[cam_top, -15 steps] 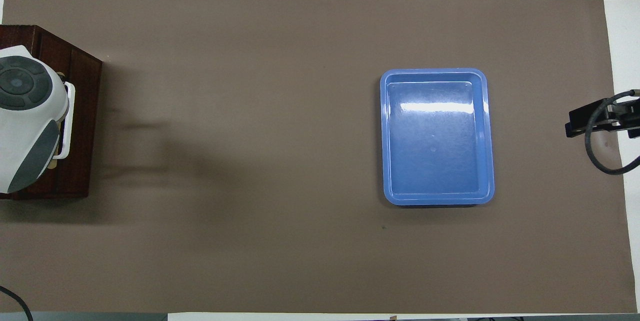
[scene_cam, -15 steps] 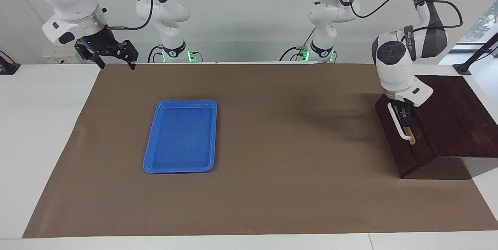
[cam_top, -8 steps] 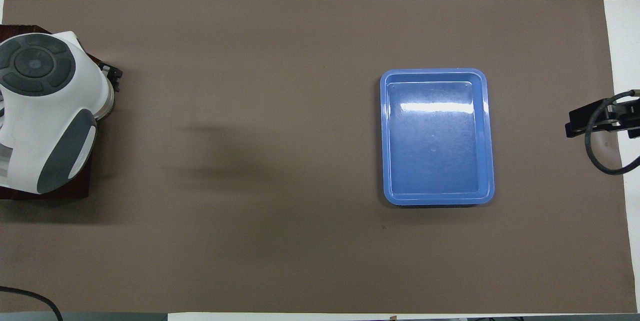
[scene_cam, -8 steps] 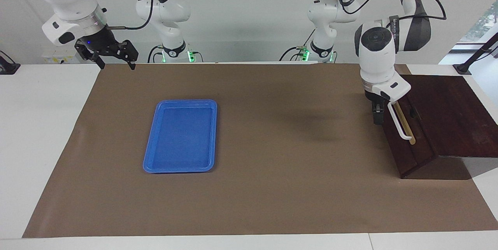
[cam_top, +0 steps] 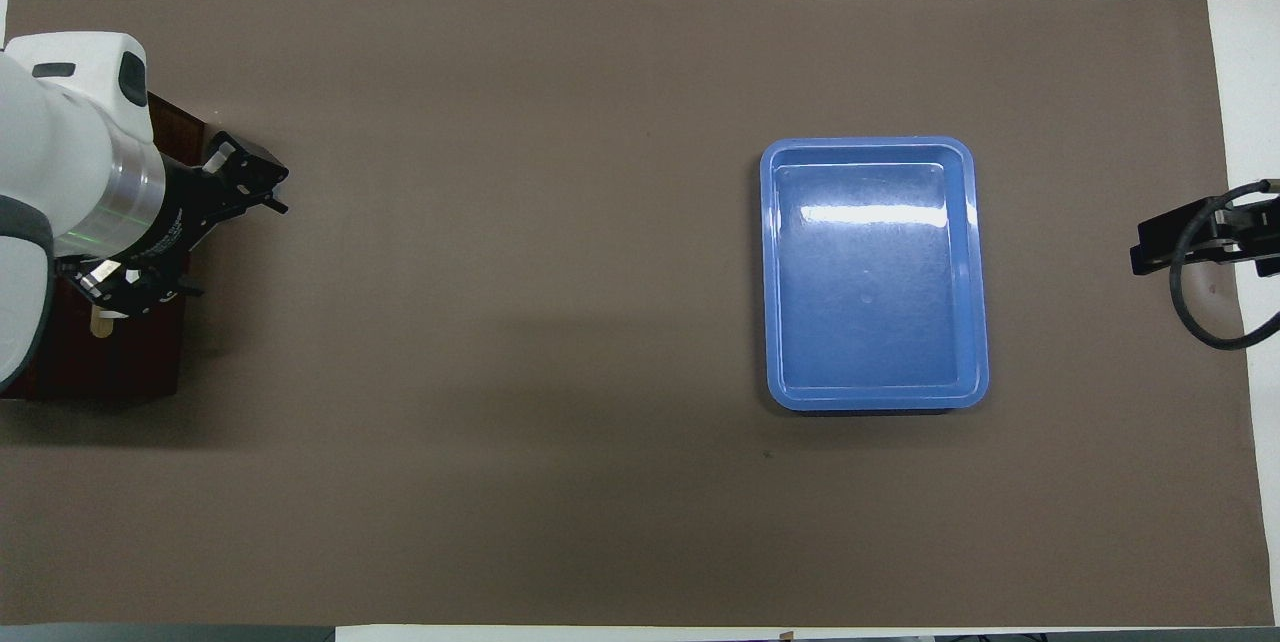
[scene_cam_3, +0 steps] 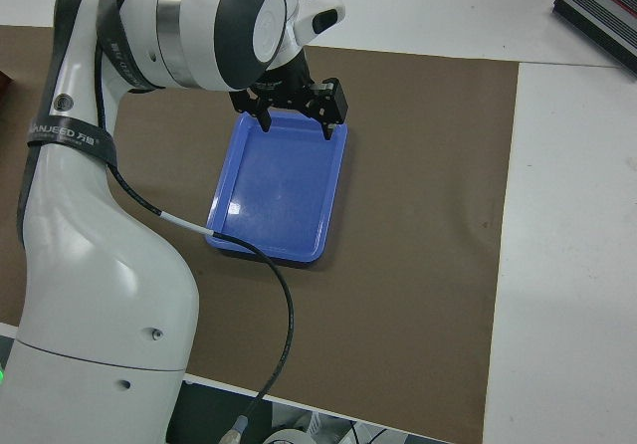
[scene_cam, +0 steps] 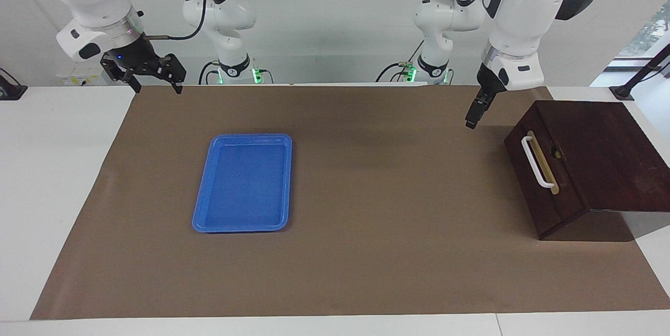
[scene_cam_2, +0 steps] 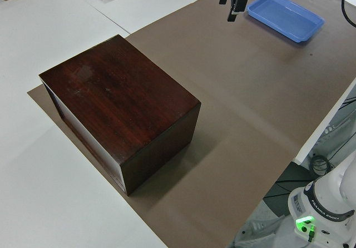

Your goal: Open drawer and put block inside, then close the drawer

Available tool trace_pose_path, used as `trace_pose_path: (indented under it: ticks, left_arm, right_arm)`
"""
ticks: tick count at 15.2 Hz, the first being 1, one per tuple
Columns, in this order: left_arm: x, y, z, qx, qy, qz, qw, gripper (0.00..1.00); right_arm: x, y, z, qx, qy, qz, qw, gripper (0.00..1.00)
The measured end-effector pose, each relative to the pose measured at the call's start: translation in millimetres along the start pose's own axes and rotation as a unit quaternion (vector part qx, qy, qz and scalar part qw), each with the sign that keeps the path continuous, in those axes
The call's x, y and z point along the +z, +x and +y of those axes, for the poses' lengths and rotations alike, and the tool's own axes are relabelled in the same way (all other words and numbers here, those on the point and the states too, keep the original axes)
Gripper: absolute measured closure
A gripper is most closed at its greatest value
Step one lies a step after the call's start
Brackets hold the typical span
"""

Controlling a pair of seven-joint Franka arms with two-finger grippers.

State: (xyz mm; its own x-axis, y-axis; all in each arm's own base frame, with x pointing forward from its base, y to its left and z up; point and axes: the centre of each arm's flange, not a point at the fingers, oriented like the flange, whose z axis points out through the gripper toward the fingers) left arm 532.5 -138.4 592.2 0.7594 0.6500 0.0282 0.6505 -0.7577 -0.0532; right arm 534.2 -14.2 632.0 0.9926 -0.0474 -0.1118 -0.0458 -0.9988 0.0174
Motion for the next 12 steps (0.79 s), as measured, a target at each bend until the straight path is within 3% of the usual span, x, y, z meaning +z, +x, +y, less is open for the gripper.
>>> trace_pose_path:
  ticks: [3, 8, 12]
  left_arm:
    - [-4, 13, -22, 0.103, 0.018, -0.020, 0.994, 0.00]
    - [-6, 64, -76, 0.231, 0.013, -0.036, 0.972, 0.00]
    - [2, 79, -94, 0.291, 0.008, -0.040, 0.956, 0.00]
  right_arm:
    - [0, 0, 0, 0.000, 0.000, 0.000, 1.000, 0.00]
    - [0, 0, 0, 0.000, 0.000, 0.000, 1.000, 0.00]
    - [0, 0, 0, 0.000, 0.000, 0.000, 1.000, 0.00]
